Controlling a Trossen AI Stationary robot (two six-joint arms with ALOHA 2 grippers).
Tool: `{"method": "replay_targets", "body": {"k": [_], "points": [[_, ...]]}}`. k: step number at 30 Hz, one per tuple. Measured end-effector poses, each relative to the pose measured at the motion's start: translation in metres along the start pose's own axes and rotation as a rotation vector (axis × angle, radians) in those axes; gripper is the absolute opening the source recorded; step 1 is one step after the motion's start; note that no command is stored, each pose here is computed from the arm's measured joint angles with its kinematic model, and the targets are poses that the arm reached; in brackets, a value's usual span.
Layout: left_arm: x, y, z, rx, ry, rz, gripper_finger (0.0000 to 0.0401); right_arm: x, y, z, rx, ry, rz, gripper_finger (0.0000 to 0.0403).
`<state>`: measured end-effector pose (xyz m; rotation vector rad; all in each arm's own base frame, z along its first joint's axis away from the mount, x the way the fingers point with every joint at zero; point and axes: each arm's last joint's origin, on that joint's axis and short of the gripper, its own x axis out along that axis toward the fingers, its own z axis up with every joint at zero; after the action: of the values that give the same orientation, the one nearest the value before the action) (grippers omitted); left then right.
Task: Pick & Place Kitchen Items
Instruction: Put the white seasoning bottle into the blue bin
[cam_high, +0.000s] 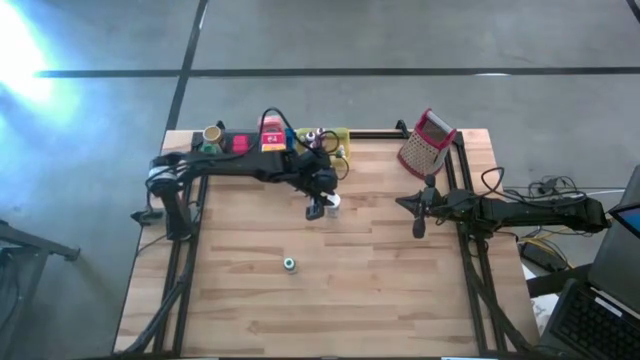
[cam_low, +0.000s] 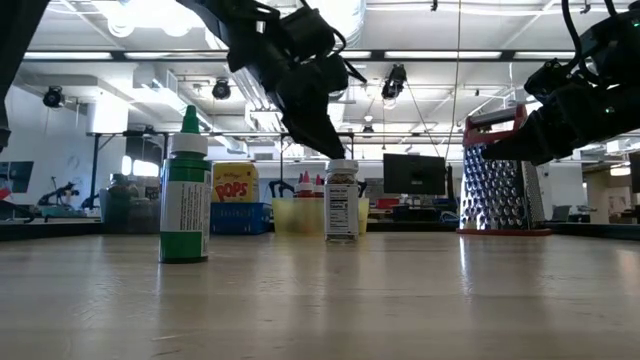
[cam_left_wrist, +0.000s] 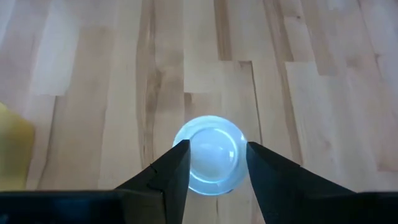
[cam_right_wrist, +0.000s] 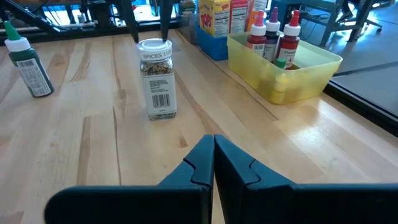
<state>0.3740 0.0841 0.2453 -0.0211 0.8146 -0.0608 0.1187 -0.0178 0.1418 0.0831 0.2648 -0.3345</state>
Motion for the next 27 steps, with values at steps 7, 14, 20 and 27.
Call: {"method": "replay_targets", "body": {"k": [7, 14, 20, 27], "points": [[0.0094, 0.0022, 0.0002, 0.004, -0.009, 0.001, 0.0163, 0.0, 0.0, 0.0, 0.0, 0.0, 0.0, 0.0008], [0.0074, 0.0023, 0.0036, 0.006, -0.015, 0.006, 0.0167, 0.0, 0.0, 0.0001, 0.0, 0.0, 0.0, 0.0008], [0.0055, 0.0025, 0.0065, -0.003, -0.017, 0.008, 0.0213, 0.0, 0.0, 0.0001, 0.0, 0.0, 0.0, 0.0008], [0.0064, 0.002, 0.0035, 0.004, 0.003, 0.004, 0.024, 0.0, 0.0, -0.0001, 0.0, 0.0, 0.0, 0.0008]]}}
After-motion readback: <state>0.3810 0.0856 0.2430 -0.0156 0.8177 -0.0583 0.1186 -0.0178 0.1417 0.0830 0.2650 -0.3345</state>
